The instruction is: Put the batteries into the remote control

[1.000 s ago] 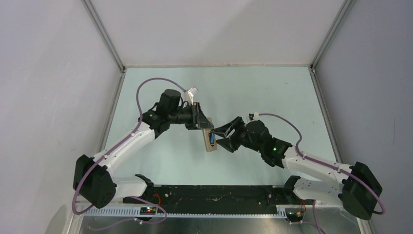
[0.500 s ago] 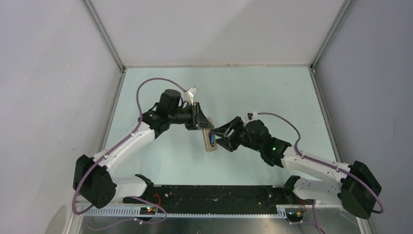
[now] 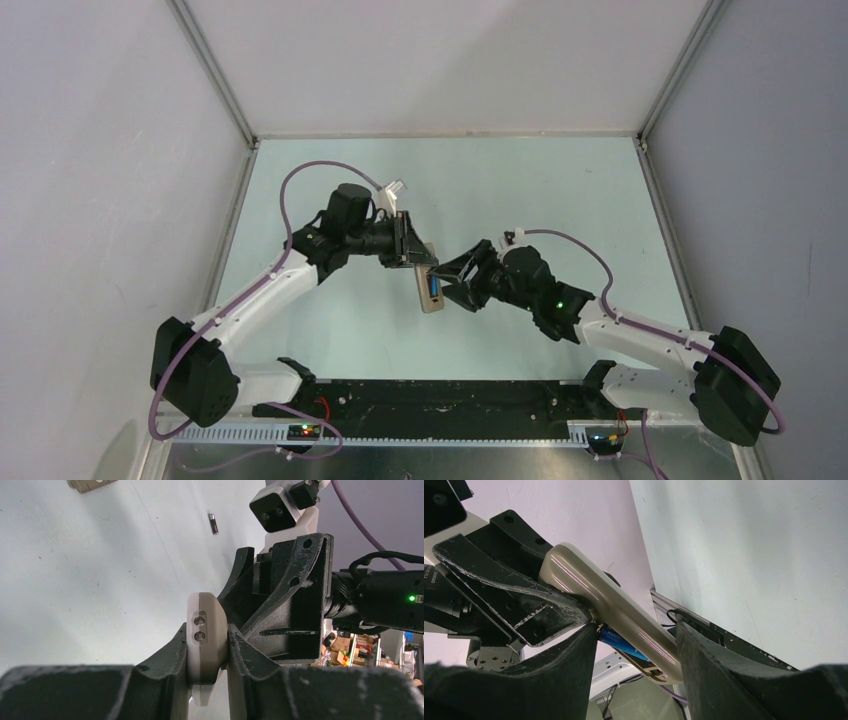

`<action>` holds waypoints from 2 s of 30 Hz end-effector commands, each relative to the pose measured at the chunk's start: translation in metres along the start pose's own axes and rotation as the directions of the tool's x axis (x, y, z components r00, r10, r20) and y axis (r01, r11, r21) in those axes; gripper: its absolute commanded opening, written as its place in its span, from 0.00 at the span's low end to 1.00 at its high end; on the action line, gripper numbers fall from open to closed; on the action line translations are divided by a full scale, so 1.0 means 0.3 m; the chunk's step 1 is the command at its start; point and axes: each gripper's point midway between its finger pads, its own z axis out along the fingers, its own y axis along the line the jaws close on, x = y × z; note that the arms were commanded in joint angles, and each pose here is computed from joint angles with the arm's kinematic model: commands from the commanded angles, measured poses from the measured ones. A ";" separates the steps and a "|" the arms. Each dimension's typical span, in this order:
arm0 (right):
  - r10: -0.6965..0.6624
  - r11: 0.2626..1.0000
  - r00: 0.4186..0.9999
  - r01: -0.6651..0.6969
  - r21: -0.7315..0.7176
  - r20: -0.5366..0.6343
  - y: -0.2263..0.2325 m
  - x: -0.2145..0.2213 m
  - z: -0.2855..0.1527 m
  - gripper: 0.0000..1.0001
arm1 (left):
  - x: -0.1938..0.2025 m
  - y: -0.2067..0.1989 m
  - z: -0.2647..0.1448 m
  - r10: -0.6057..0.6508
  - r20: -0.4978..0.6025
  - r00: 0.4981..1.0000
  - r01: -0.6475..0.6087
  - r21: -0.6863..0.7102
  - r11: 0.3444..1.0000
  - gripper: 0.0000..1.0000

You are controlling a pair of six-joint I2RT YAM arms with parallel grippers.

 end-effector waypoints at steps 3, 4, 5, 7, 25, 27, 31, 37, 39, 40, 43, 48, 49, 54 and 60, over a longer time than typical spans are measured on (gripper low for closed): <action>-0.041 0.999 0.996 0.038 -0.036 -0.080 -0.006 0.053 0.007 0.64 | -0.080 -0.099 -0.031 0.054 0.063 0.997 -0.059 0.081 0.995 0.00; -0.040 0.998 0.995 0.036 -0.047 -0.089 -0.004 0.058 0.007 0.64 | -0.081 -0.103 -0.033 0.054 0.064 0.997 -0.059 0.085 0.995 0.00; -0.037 0.998 0.995 0.033 -0.046 -0.092 -0.011 0.059 0.011 0.64 | -0.082 -0.105 -0.036 0.055 0.064 0.996 -0.060 0.087 0.994 0.00; -0.031 0.998 0.994 0.026 -0.052 -0.105 -0.017 0.066 0.014 0.64 | -0.088 -0.112 -0.043 0.056 0.069 0.996 -0.062 0.093 0.994 0.00; -0.025 0.999 0.991 0.020 -0.036 -0.128 -0.060 0.083 0.027 0.63 | -0.134 -0.155 -0.117 0.027 0.125 0.992 -0.046 0.148 0.988 0.00; -0.023 0.999 0.991 0.019 -0.028 -0.129 -0.069 0.085 0.030 0.63 | -0.139 -0.158 -0.124 0.022 0.131 0.991 -0.042 0.154 0.987 0.00; -0.017 1.000 0.991 0.014 -0.024 -0.129 -0.083 0.087 0.033 0.62 | -0.145 -0.162 -0.135 0.015 0.138 0.990 -0.038 0.164 0.986 0.00; -0.024 1.000 0.993 0.024 -0.009 -0.119 -0.101 0.080 0.035 0.62 | -0.144 -0.165 -0.140 0.004 0.137 0.991 -0.029 0.180 0.983 0.00; -0.030 1.000 0.993 0.029 -0.003 -0.115 -0.108 0.077 0.037 0.62 | -0.143 -0.167 -0.143 0.002 0.137 0.991 -0.028 0.186 0.982 0.00; -0.035 0.999 0.993 0.035 0.000 -0.111 -0.112 0.075 0.037 0.62 | -0.144 -0.167 -0.144 -0.003 0.136 0.991 -0.023 0.188 0.982 0.00; -0.049 0.999 0.994 0.051 0.011 -0.101 -0.125 0.069 0.040 0.62 | -0.144 -0.172 -0.146 -0.008 0.135 0.991 -0.020 0.199 0.980 0.00; -0.076 0.997 0.993 0.079 0.025 -0.094 -0.144 0.062 0.046 0.62 | -0.144 -0.185 -0.148 -0.019 0.129 0.991 -0.010 0.222 0.975 0.00; -0.079 0.996 0.992 0.082 0.028 -0.095 -0.147 0.063 0.048 0.63 | -0.144 -0.186 -0.149 -0.022 0.128 0.991 -0.008 0.224 0.974 0.00; -0.093 0.995 0.991 0.096 0.028 -0.095 -0.152 0.060 0.052 0.63 | -0.151 -0.211 -0.153 -0.058 0.123 0.991 0.021 0.286 0.958 0.00; -0.107 0.993 0.991 0.110 0.030 -0.084 -0.154 0.053 0.051 0.65 | -0.154 -0.221 -0.157 -0.076 0.119 0.990 0.036 0.305 0.952 0.00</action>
